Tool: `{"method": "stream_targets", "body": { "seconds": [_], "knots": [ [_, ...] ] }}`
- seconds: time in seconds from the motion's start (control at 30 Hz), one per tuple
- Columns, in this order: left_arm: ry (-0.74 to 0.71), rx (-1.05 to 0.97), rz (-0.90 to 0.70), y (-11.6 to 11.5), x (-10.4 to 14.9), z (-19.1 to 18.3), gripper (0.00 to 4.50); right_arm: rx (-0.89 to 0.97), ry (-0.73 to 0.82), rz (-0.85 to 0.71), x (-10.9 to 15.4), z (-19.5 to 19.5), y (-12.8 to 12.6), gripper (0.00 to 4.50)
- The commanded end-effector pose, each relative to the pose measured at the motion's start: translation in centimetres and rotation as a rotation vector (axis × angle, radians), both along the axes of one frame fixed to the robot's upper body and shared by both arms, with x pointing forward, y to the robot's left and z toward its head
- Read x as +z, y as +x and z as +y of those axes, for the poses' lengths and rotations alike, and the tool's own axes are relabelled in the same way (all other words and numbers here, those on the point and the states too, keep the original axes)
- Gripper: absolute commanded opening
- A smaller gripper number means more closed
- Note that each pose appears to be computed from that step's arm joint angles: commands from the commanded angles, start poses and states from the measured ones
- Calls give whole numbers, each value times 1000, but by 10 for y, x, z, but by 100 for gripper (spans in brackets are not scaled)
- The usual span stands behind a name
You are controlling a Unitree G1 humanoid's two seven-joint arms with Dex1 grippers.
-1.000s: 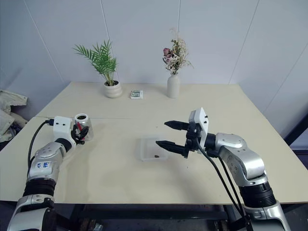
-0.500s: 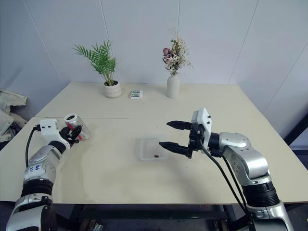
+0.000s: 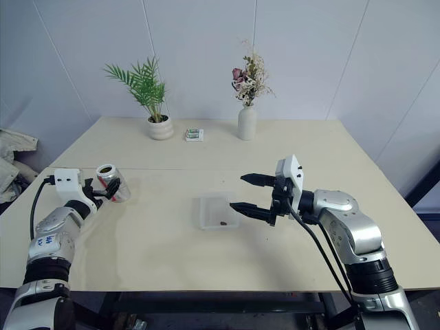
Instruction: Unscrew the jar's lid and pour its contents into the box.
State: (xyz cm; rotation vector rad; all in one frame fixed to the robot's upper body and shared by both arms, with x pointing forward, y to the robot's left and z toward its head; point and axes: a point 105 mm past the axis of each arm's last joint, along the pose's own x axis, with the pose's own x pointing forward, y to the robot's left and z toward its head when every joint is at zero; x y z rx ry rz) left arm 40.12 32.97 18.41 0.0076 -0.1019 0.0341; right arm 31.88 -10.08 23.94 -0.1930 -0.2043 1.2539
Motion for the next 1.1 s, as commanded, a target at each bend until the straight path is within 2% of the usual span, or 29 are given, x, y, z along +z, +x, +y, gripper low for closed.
{"method": "stream_targets", "body": {
  "seconds": [0.03, 0.2, 0.3, 0.4, 0.63, 0.83, 1.1],
  "knots": [
    [77, 18, -64, -18, 28, 14, 441, 18, 11, -74, 15, -1, -6, 450],
    [70, -51, -127, -48, 48, 13, 441, 28, 5, -80, 15, -3, -8, 450],
    [100, -54, -120, -65, 52, 16, 441, 32, 1, -81, 15, -6, -10, 450],
    [175, -78, -83, -91, 54, 23, 441, 25, -9, -85, 14, -11, -11, 450],
    [347, -466, 11, -129, 43, -31, 441, 0, -56, -102, 14, -27, -19, 450],
    [528, -754, 96, -139, 29, -73, 441, -66, -140, -91, 5, -51, -22, 450],
    [585, -894, 37, -126, 30, -93, 441, -115, -169, -108, 4, -62, -31, 450]
  ]
}}
